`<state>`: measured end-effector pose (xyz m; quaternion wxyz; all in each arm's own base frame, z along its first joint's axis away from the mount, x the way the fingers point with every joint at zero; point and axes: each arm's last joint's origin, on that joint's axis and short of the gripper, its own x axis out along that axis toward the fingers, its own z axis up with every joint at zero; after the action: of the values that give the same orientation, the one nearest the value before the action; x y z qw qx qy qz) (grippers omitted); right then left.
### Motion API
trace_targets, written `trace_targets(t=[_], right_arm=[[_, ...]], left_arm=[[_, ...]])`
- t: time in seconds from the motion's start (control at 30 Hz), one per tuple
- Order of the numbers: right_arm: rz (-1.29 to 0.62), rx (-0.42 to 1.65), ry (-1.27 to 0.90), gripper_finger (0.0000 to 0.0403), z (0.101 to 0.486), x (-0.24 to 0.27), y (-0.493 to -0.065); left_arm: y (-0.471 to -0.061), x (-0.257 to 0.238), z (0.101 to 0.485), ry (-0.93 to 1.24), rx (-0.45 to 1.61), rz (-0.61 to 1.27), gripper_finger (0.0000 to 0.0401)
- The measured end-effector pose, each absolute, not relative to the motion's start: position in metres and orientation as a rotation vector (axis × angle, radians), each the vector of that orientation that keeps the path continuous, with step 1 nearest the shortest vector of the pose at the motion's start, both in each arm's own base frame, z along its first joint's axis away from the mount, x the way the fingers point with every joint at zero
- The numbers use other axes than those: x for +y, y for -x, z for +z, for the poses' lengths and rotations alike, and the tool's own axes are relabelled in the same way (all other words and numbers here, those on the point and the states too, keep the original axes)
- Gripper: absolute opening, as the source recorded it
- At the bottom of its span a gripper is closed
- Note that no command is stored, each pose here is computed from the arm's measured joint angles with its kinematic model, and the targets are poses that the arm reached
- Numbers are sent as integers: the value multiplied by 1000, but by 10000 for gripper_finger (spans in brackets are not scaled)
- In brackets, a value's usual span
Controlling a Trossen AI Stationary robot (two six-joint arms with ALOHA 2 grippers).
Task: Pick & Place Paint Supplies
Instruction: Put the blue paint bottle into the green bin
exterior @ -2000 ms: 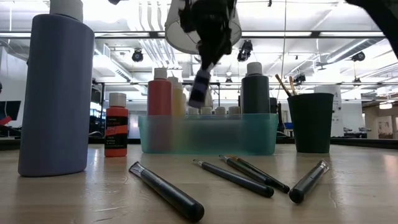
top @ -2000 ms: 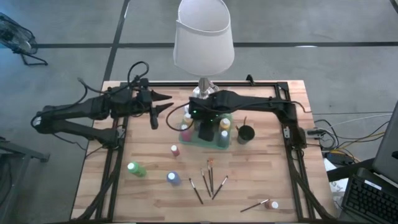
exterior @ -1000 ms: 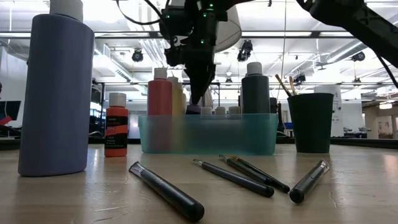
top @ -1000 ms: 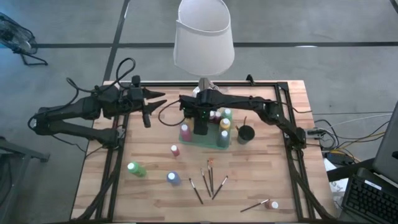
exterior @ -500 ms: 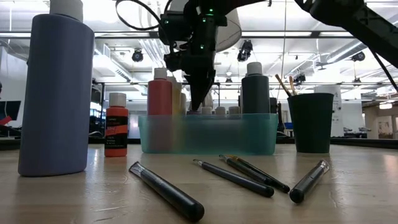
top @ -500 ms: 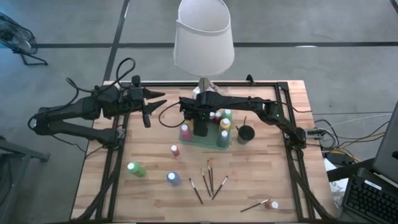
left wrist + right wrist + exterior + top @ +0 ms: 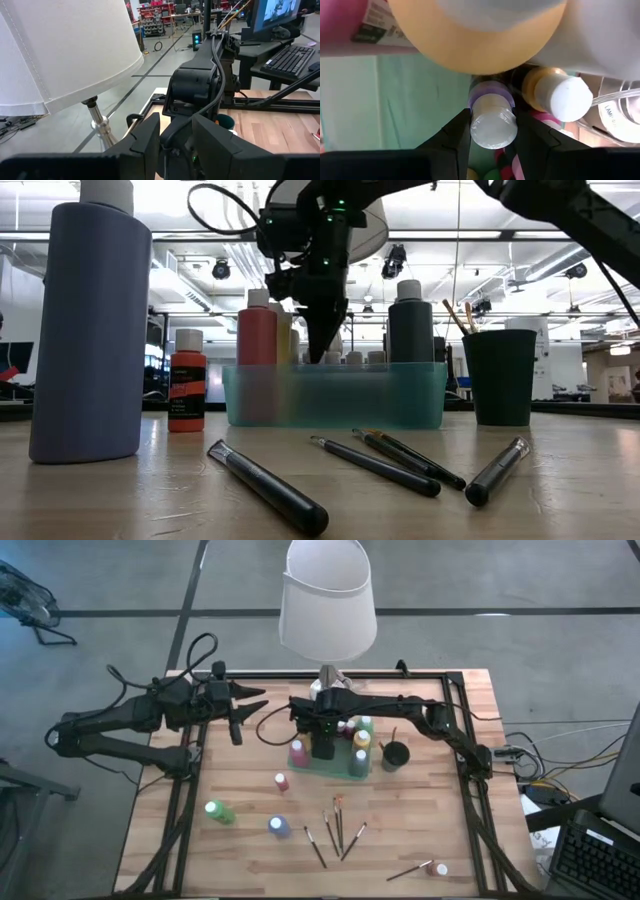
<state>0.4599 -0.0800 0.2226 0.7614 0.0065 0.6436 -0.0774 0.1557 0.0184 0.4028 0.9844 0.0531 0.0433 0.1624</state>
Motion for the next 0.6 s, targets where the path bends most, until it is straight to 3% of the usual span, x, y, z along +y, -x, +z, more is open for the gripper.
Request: trace_targets(t=[0.4,0.6], right_arm=[[-172,1387,-16,123,220,-80,-461],[-185,1358,-34,162,219,-81,-464]], left_arm=[[-156,18,403,-106,87,326,122],[-156,18,403,-106,87,326,122]])
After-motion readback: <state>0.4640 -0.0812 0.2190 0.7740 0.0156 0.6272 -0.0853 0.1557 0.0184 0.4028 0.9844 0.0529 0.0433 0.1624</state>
